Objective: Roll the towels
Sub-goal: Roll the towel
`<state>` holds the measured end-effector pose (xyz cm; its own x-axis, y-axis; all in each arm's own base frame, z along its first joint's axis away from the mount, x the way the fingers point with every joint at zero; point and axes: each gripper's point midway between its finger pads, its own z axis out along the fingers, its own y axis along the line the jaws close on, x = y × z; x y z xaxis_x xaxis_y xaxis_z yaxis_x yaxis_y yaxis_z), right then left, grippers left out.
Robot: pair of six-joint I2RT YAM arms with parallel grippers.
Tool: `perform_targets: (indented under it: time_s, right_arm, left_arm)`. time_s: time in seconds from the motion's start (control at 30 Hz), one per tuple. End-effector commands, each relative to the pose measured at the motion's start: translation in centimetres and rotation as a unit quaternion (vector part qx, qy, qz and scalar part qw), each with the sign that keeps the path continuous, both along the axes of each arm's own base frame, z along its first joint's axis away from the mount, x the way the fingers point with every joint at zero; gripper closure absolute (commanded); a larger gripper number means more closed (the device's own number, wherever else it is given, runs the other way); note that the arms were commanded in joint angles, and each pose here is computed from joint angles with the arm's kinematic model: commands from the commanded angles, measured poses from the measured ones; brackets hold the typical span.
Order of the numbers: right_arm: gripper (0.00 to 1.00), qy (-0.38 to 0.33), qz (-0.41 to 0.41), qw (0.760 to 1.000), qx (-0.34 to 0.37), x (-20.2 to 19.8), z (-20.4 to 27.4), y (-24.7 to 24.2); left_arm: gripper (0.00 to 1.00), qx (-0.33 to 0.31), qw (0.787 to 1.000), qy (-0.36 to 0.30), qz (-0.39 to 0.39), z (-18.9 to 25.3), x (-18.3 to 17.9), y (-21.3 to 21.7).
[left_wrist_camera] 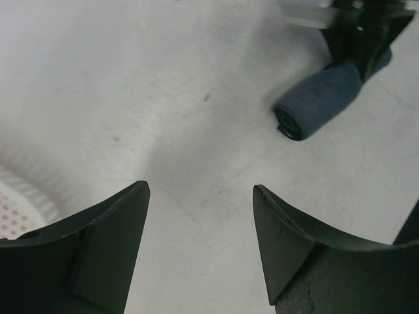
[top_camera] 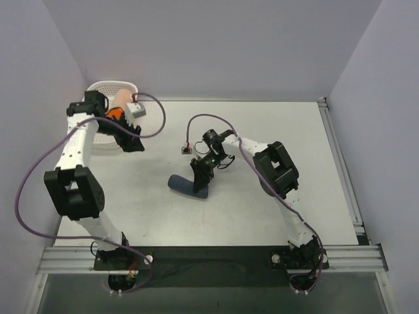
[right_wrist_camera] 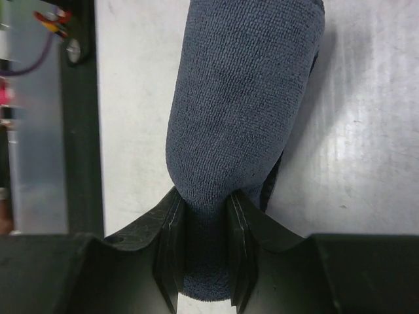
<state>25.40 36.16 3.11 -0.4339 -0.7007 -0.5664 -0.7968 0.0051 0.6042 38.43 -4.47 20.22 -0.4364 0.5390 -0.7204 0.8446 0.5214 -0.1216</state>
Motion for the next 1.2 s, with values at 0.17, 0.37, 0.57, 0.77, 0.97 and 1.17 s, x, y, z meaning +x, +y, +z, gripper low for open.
perform_targets:
  time_s: [0.17, 0.37, 0.57, 0.77, 0.97, 1.17]
  right_arm:
    - [1.0, 0.218, -0.046, 0.972, -0.082, -2.6, -3.6, -1.2]
    - [1.0, 0.248, -0.065, 0.962, -0.096, -1.8, -4.6, -1.2]
    - [1.0, 0.282, -0.073, 0.951, -0.106, -2.1, -5.6, -1.1]
    - [1.0, 0.302, -0.077, 0.943, -0.115, -2.5, -6.6, -1.3]
    - [1.0, 0.3, -0.08, 0.941, -0.133, -2.6, -7.6, -1.7]
    - [1.0, 0.306, -0.085, 0.938, -0.141, -2.7, -8.0, -2.0]
  left_arm:
    - [0.24, 0.094, 0.959, -0.119, -0.238, -6.5, -8.7, -7.5]
    - [0.2, 0.111, 0.917, -0.176, -0.341, -10.2, -12.9, -10.9]
    - [0.2, 0.101, 0.894, -0.224, -0.374, -11.5, -13.2, -13.9]
    - [0.2, 0.107, 0.87, -0.267, -0.399, -13.7, -13.6, -15.7]
    - [0.2, 0.107, 0.866, -0.29, -0.393, -14.9, -12.7, -17.0]
    - [0.22, 0.105, 0.852, -0.325, -0.397, -13.7, -12.6, -17.6]
